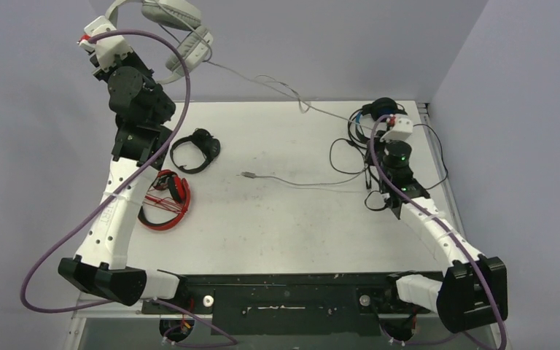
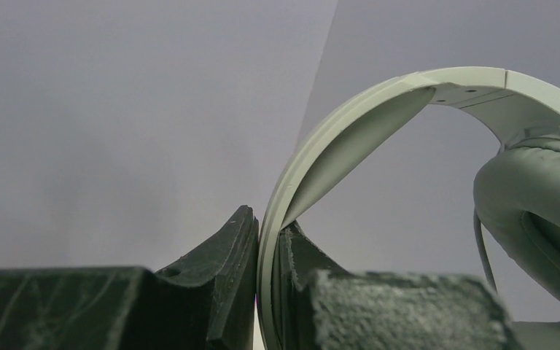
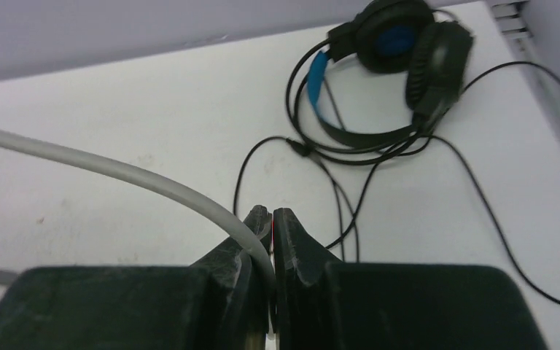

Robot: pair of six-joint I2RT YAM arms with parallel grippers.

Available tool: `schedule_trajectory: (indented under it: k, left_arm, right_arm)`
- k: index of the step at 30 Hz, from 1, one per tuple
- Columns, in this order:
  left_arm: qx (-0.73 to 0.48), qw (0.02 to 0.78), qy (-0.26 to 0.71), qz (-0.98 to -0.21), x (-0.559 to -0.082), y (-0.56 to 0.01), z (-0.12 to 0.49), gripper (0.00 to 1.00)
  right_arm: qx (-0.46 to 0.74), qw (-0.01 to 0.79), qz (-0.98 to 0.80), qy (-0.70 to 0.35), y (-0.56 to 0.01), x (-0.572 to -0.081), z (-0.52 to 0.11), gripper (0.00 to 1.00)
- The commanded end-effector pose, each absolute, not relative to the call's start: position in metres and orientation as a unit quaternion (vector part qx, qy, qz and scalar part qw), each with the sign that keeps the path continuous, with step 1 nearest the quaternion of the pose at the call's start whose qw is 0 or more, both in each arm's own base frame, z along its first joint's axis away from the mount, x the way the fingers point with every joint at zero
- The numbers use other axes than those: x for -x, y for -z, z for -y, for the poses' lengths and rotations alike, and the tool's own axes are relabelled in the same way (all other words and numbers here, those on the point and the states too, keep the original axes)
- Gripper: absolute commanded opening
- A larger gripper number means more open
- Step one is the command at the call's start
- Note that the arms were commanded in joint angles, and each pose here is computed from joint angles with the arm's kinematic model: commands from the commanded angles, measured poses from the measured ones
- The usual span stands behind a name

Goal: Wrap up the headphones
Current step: Untie the headphones cable from the headphones.

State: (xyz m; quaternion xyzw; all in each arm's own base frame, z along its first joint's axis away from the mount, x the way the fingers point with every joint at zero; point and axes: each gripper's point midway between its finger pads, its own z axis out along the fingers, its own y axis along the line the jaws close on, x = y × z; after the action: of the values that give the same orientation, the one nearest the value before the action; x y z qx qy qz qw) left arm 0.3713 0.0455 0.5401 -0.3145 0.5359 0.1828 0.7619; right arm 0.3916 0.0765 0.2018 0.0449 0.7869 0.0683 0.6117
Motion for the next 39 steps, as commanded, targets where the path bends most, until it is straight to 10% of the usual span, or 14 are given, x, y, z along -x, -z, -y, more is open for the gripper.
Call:
schedule_trajectory:
  k: [1, 15, 28, 34, 39]
  left_arm:
    - [0.403, 0.796, -0.159, -0.423, -0.329, -0.596, -0.084, 0.0]
    - [0.484, 0.749, -0.259, -0.371, -0.307, -0.573, -0.164, 0.0]
    - [0.493, 0.746, -0.234, -0.382, -0.327, -0.555, -0.173, 0.0]
    - [0.475, 0.767, -0.167, -0.399, -0.347, -0.559, -0.159, 0.0]
    - [0.444, 0.78, -0.106, -0.429, -0.367, -0.565, -0.136, 0.0]
  right_arm:
    - [-0.116, 0.617, -0.778, -0.033, -0.248, -0.389, -0.021, 0.0]
    - [-0.502, 0.616, -0.566, 0.218, -0.37, -0.308, 0.163, 0.0]
    - [-0.482, 0.657, -0.455, 0.359, -0.505, -0.239, 0.191, 0.01]
    - [-0.334, 0.663, -0.548, 0.385, -0.53, -0.262, 0.137, 0.77]
    - [-0.076, 0.703, -0.685, 0.176, -0.493, -0.322, 0.014, 0.93]
